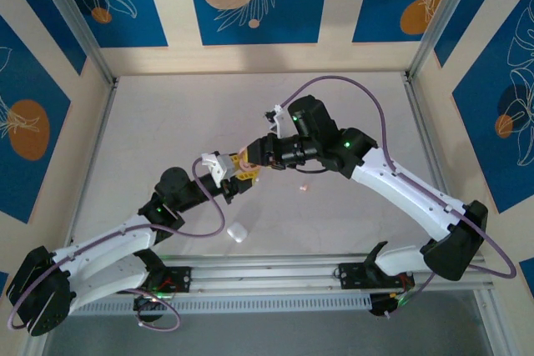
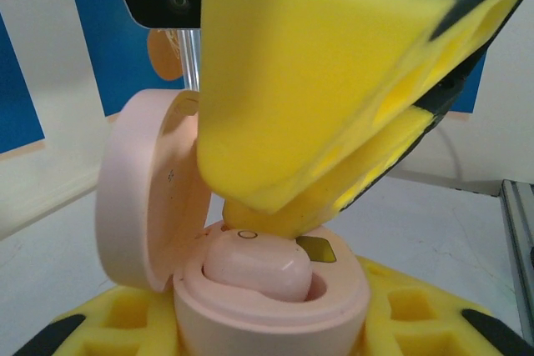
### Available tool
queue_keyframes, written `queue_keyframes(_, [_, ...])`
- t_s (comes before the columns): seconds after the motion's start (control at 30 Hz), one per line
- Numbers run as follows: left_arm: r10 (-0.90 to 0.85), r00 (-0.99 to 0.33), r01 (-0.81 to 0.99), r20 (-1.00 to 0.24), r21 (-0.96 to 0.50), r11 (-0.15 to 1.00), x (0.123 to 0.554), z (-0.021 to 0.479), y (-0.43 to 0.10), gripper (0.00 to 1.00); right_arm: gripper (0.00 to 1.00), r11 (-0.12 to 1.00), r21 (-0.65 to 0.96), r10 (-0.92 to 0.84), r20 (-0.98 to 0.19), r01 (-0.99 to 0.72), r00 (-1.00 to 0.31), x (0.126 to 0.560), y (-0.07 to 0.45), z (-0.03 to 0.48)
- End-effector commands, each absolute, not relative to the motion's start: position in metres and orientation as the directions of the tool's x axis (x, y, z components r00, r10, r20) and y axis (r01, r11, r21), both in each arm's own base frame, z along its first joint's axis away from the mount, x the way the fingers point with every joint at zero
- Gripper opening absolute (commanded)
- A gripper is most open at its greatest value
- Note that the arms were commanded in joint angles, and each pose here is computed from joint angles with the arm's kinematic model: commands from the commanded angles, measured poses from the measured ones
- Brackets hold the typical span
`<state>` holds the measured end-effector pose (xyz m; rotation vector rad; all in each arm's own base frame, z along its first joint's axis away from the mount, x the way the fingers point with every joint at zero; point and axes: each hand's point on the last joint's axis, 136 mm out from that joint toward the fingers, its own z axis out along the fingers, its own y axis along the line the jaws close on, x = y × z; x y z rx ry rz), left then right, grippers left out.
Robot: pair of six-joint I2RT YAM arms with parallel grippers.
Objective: Insert the wireless bluetooth earbuds into the charging case
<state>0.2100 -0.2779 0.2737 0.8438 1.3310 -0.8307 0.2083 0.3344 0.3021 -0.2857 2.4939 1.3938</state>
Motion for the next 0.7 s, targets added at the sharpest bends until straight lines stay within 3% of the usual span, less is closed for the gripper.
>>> queue_keyframes(0.0, [-0.100,0.141,0.894,-0.985,0.083,0.441,0.201,0.304,-0.277,0.33,0.33,0.567,0.770,-0.039,-0.329,-0.291,-0.944,0.209,0.328,0.297])
queue_keyframes(0.13, [-0.098,0.141,0.889,-0.985,0.082,0.451,0.202,0.302,-0.276,0.33,0.37,0.544,0.772,-0.048,-0.362,-0.329,-0.931,0.205,0.327,0.309])
queue_keyframes(0.3, [-0.085,0.140,0.877,-0.987,0.083,0.474,0.204,0.299,-0.272,0.32,0.42,0.443,0.762,-0.034,-0.513,-0.473,-0.858,0.192,0.315,0.353])
queue_keyframes(0.4, [-0.079,0.137,0.868,-0.987,0.081,0.489,0.205,0.296,-0.269,0.32,0.43,0.485,0.723,0.065,-0.592,-0.493,-0.804,0.196,0.284,0.368])
queue_keyframes(0.5, [-0.080,0.126,0.864,-0.989,0.070,0.499,0.205,0.294,-0.266,0.32,0.44,0.594,0.709,0.201,-0.588,-0.380,-0.784,0.213,0.237,0.352])
queue_keyframes(0.67, [-0.098,0.105,0.863,-0.990,0.042,0.503,0.201,0.294,-0.261,0.32,0.43,0.731,0.682,0.361,-0.379,0.006,-0.852,0.241,0.163,0.254])
